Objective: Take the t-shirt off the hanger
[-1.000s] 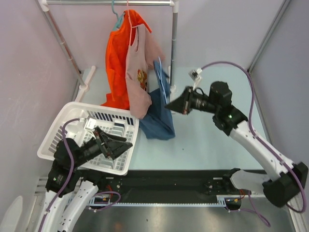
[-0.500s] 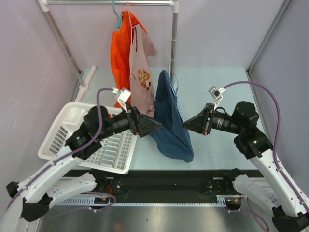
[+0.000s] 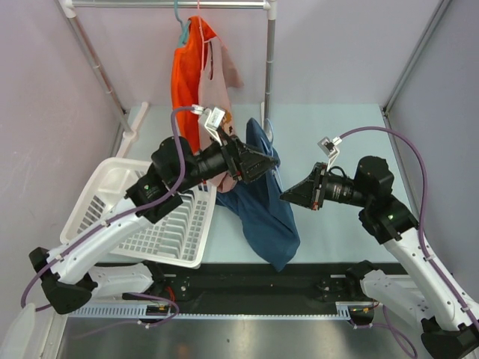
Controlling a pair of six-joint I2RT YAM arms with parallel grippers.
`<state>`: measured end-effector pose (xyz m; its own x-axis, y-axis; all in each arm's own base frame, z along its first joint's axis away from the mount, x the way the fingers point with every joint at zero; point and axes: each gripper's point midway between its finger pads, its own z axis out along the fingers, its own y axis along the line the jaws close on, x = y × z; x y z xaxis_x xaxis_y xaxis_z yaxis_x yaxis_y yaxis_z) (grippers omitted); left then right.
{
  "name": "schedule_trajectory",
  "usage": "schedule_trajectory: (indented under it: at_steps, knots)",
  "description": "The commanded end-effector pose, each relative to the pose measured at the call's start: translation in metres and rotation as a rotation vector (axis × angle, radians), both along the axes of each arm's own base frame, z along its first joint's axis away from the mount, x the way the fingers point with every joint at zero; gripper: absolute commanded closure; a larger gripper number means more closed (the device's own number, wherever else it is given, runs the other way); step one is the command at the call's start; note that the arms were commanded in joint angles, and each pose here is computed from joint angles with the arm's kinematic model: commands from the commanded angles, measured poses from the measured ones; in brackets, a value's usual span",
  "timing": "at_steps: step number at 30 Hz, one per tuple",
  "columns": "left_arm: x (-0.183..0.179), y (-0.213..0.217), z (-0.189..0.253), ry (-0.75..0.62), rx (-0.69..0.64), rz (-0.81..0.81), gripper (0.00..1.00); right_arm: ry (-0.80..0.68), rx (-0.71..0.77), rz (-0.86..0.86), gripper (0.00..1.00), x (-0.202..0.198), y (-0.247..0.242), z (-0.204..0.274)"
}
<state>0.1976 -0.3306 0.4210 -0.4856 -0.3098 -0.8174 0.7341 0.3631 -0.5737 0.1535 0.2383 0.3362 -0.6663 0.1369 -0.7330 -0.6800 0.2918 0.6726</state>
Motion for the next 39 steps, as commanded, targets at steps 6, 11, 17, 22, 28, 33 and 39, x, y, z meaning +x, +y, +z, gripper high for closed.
schedule_trajectory:
  at_steps: [6, 11, 17, 22, 28, 33, 39]
  knots:
    - [0.034, -0.011, 0.043, -0.190, 0.059, 0.100, 0.20, -0.053, 0.052, 0.033, 1.00, -0.010, -0.001, 0.018]
    - [0.041, -0.029, 0.030, -0.182, 0.082, 0.072, 0.29, -0.068, 0.077, 0.033, 1.00, -0.012, -0.001, 0.027]
    - [0.045, -0.041, 0.023, -0.197, 0.104, 0.080, 0.51, -0.065, 0.100, 0.040, 1.00, -0.014, 0.000, 0.036]
    - [0.065, -0.043, 0.017, -0.218, 0.161, 0.152, 1.00, -0.056, 0.086, 0.003, 0.92, -0.012, -0.004, 0.036]
    - [0.095, -0.030, 0.040, -0.280, 0.233, 0.313, 1.00, -0.031, -0.106, -0.207, 0.16, 0.005, -0.031, 0.007]
    - [0.112, -0.011, 0.063, -0.287, 0.241, 0.459, 1.00, -0.059, -0.187, -0.236, 0.00, -0.007, -0.048, 0.004]
    - [0.123, -0.006, 0.074, -0.295, 0.199, 0.539, 1.00, -0.097, -0.103, -0.111, 0.00, -0.032, -0.034, 0.016]
